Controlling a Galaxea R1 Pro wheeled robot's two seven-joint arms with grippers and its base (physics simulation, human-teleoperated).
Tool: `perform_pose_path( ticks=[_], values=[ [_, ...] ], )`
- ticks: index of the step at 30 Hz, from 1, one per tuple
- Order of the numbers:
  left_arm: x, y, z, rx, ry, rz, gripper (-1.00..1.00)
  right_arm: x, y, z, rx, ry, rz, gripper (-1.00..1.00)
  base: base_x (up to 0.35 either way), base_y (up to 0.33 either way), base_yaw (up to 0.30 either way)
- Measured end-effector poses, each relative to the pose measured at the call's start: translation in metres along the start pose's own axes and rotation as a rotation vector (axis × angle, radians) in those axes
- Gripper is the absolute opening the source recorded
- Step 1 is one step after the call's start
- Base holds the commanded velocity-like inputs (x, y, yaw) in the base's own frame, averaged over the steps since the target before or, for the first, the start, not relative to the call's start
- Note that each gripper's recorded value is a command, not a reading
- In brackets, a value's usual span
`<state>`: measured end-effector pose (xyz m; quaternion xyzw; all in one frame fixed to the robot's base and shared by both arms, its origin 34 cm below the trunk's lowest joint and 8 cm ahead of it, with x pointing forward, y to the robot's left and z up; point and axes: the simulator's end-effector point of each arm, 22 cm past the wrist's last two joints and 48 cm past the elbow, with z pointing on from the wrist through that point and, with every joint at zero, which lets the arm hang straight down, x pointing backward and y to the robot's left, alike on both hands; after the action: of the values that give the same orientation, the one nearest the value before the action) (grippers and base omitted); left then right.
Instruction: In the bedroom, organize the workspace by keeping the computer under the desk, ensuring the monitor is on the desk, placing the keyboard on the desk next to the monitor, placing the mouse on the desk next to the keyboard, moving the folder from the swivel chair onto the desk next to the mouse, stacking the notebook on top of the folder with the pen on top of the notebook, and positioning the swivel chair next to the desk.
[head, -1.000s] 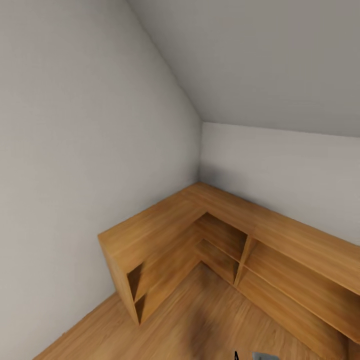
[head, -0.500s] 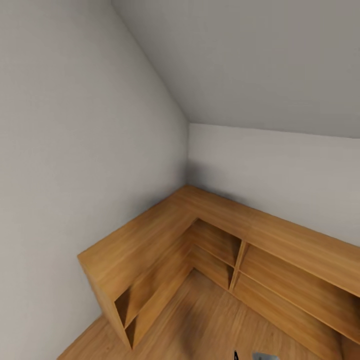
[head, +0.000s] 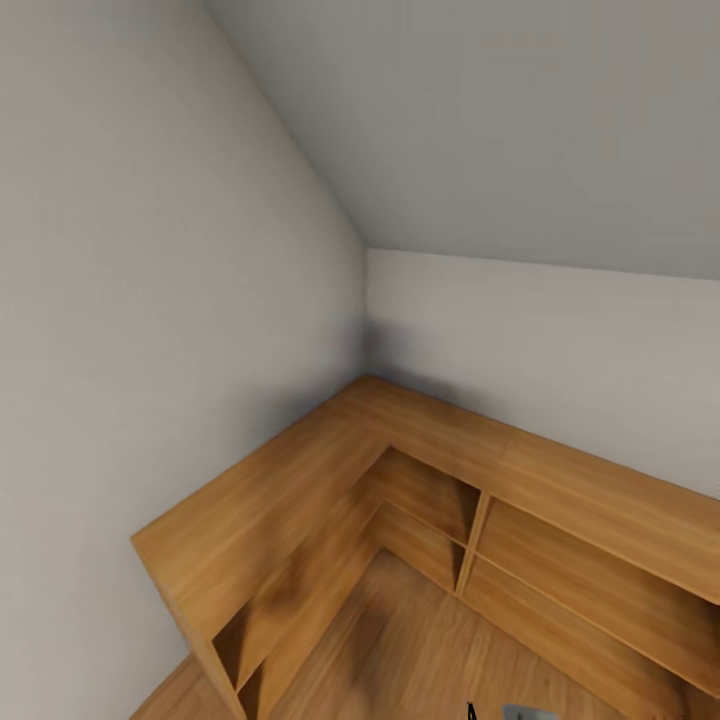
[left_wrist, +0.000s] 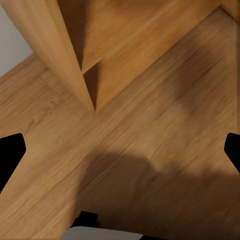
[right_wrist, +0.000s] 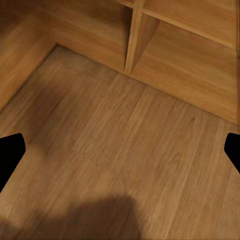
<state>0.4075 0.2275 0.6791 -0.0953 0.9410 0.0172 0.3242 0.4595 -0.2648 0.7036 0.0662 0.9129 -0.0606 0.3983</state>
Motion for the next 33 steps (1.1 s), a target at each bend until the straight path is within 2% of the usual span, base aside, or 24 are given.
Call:
perform_pose_path(
  ticks=[33],
  values=[
    [-0.01, -0.002, -0.001, 0.004, -0.022, -0.002, 1.0, -0.011, 0.001, -0.001, -0.003, -0.023, 0.002, 1.0, 0.003, 0.0, -0.241]
  ],
)
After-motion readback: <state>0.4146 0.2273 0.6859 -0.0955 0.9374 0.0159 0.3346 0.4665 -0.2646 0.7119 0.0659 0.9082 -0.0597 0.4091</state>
